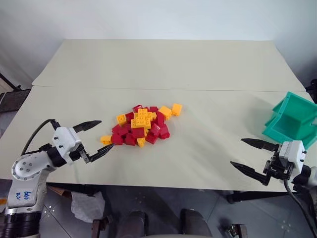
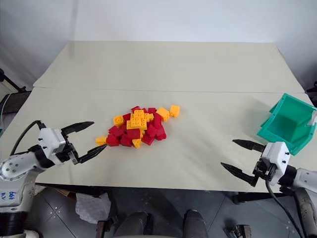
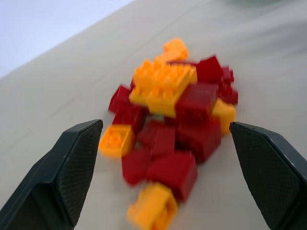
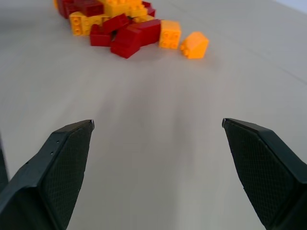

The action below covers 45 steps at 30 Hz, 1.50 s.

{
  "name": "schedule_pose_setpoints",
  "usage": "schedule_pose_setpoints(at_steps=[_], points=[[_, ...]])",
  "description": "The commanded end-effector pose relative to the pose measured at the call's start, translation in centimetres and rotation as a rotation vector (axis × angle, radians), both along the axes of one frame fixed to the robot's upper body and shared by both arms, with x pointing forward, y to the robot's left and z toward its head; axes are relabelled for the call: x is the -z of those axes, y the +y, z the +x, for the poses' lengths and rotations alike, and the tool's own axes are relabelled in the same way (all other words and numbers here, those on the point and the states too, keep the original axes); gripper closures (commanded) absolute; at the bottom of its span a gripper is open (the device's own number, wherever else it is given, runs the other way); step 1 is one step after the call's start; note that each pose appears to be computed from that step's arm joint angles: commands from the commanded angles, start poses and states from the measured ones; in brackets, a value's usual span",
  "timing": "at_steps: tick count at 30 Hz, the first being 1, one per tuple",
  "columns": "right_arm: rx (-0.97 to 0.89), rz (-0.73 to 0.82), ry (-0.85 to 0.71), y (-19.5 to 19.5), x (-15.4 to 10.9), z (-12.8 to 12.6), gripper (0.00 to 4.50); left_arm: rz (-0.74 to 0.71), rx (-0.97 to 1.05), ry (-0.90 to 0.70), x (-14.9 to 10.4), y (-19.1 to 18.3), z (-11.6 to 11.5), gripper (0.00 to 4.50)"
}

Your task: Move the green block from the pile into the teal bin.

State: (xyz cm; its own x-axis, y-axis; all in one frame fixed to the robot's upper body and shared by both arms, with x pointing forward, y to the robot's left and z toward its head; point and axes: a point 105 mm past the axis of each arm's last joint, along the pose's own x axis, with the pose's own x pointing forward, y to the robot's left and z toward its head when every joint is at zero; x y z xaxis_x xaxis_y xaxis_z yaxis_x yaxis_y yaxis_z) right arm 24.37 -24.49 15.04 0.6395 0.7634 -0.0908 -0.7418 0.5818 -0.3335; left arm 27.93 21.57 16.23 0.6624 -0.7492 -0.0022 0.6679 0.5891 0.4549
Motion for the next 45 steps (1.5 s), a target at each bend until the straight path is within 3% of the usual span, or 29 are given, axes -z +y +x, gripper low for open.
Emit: schedule_pose_setpoints(at_steps=[1,12,16,18,22,26,27,37,41,45], points=[[0.011,0.002,-0.063,0.2,-0.9,0.2,0.02,0.005,0.013,0.000,0.0,-0.1,-0.4,0.00],[-0.053,0.084,-0.102,3.0,-1.7,1.6,0.02,-0.108,-0.078,0.023,-0.2,2.4,-1.6,0.00],[-0.148,0.145,-0.127,5.8,-3.0,2.0,0.85,-0.213,-0.096,0.055,-0.4,3.2,-3.4,0.00],[-0.215,0.145,-0.134,7.4,-3.3,1.9,1.62,-0.260,-0.118,0.112,0.4,4.2,-4.4,0.00],[-0.290,0.140,-0.125,9.7,-3.6,2.1,2.92,-0.211,-0.178,0.157,2.1,6.2,-5.8,0.00],[-0.345,0.124,-0.101,12.4,-3.6,3.2,4.36,-0.230,-0.173,0.142,1.8,5.8,-6.1,0.00],[-0.346,0.120,-0.096,13.0,-3.6,3.6,4.48,-0.233,-0.169,0.141,1.7,5.6,-6.1,0.00],[-0.441,0.036,0.049,21.8,-2.5,6.1,4.48,-0.264,-0.183,0.151,2.7,4.5,-5.8,0.00],[-0.456,-0.096,0.077,26.1,-1.0,7.4,4.48,-0.284,-0.194,0.134,2.8,4.0,-5.3,0.00],[-0.443,-0.100,0.046,29.5,-2.2,8.8,4.48,-0.292,-0.201,0.131,3.0,3.8,-5.4,0.00]])
